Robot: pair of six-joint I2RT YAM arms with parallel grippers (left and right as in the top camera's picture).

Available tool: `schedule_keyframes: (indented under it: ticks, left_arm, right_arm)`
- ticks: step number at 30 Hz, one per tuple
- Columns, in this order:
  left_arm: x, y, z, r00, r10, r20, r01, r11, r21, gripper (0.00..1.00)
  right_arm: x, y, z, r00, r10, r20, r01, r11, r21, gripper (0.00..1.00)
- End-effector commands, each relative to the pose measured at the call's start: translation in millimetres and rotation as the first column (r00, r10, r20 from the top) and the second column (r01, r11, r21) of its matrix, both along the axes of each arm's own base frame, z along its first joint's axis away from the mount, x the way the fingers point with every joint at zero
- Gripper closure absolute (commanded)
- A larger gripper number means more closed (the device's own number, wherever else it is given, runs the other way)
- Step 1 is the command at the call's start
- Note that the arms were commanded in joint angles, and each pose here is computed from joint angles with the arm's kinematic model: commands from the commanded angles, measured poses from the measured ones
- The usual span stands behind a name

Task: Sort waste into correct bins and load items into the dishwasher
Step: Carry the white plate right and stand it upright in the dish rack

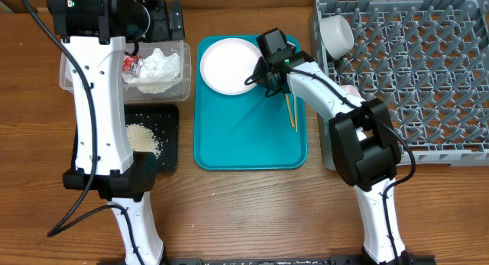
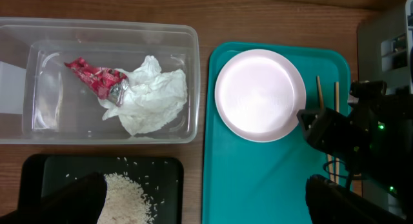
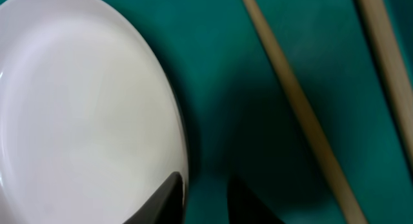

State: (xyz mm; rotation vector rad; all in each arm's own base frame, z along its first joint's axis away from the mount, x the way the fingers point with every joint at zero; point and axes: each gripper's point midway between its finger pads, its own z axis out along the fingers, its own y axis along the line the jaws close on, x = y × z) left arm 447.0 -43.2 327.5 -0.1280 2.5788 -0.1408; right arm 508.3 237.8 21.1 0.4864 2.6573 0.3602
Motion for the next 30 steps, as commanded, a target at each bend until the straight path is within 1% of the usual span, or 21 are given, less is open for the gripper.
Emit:
schedule_keyframes:
  ticks: [1, 2, 3, 6, 8, 10, 11, 13, 15, 17, 19, 21, 23, 25, 27, 28, 30]
  left_arm:
    - [-3, 1, 7, 1.0, 0.014, 0.017, -0.014, 1.0, -0.003, 0.0]
    - [-3, 1, 7, 1.0, 0.014, 0.017, -0.014, 1.0, -0.003, 0.0]
    - [-3, 1, 7, 1.0, 0.015, 0.017, -0.014, 1.0, -0.003, 0.0]
    - [-3, 1, 7, 1.0, 0.014, 0.017, -0.014, 1.0, -0.003, 0.0]
    - [-3, 1, 7, 1.0, 0.014, 0.016, -0.014, 1.0, -0.003, 0.0]
    - [-3, 1, 7, 1.0, 0.014, 0.017, -0.014, 1.0, -0.003, 0.0]
    - [-3, 1, 7, 1.0, 0.014, 0.017, -0.014, 1.0, -0.003, 0.0]
    - [-3, 1, 7, 1.0, 0.014, 0.016, -0.014, 1.0, -0.003, 0.0]
    - [-3, 1, 7, 1.0, 0.014, 0.016, -0.014, 1.0, -0.003, 0.0]
    - [-3, 1, 7, 1.0, 0.014, 0.017, -0.014, 1.0, -0.003, 0.0]
    - [-3, 1, 7, 1.0, 0.014, 0.017, -0.014, 1.0, -0.003, 0.0]
    - [-3, 1, 7, 1.0, 0.014, 0.017, -0.014, 1.0, -0.003, 0.0]
    - [-3, 1, 7, 1.0, 0.014, 0.017, -0.014, 1.0, -0.003, 0.0]
    - [-3, 1, 7, 1.0, 0.014, 0.017, -0.014, 1.0, -0.003, 0.0]
    - [-3, 1, 7, 1.0, 0.014, 0.017, -0.014, 1.0, -0.003, 0.0]
    - [-3, 1, 7, 1.0, 0.014, 0.016, -0.014, 1.0, -0.003, 0.0]
    - [-3, 1, 7, 1.0, 0.014, 0.017, -0.014, 1.0, -0.003, 0.0]
  right_arm:
    - [-12, -3, -2, 0.999, 0.0, -0.037, -0.001, 1.0, -0.022, 0.8]
    - [-17, -5, -4, 0.998, 0.002, -0.057, -0.004, 0.999, -0.032, 0.8]
    - [-29, -7, -9, 0.995, 0.005, -0.102, -0.011, 0.998, -0.059, 0.8]
    - [-45, -9, -16, 0.986, 0.012, -0.164, -0.026, 0.996, -0.084, 0.8]
    - [-55, -11, -18, 0.98, 0.014, -0.2, -0.034, 0.994, -0.101, 0.83]
    - [-60, -14, -19, 0.975, 0.012, -0.221, -0.038, 0.993, -0.112, 0.94]
    - [-62, -14, -19, 0.974, 0.011, -0.228, -0.038, 0.993, -0.114, 0.96]
    - [-62, -15, -12, 0.973, 0.011, -0.229, -0.039, 0.993, -0.116, 0.96]
    - [-57, -13, 8, 0.979, 0.043, -0.201, -0.067, 0.991, -0.112, 0.96]
    - [-48, -8, 46, 0.984, 0.122, -0.128, -0.137, 0.985, -0.11, 0.96]
    - [-43, -8, 81, 0.984, 0.163, -0.067, -0.17, 0.979, -0.116, 0.96]
    - [-40, -16, 125, 0.986, 0.167, 0.011, -0.164, 0.976, -0.141, 0.96]
    - [-37, -37, 176, 0.979, 0.173, 0.106, -0.148, 0.966, -0.214, 0.96]
    - [-35, -70, 221, 0.966, 0.168, 0.196, -0.094, 0.936, -0.339, 0.96]
    - [-39, -109, 264, 0.951, 0.141, 0.276, 0.006, 0.882, -0.471, 0.96]
    - [-43, -133, 287, 0.941, 0.11, 0.319, 0.082, 0.842, -0.533, 0.96]
    - [-55, -172, 323, 0.919, 0.04, 0.392, 0.223, 0.766, -0.603, 0.96]
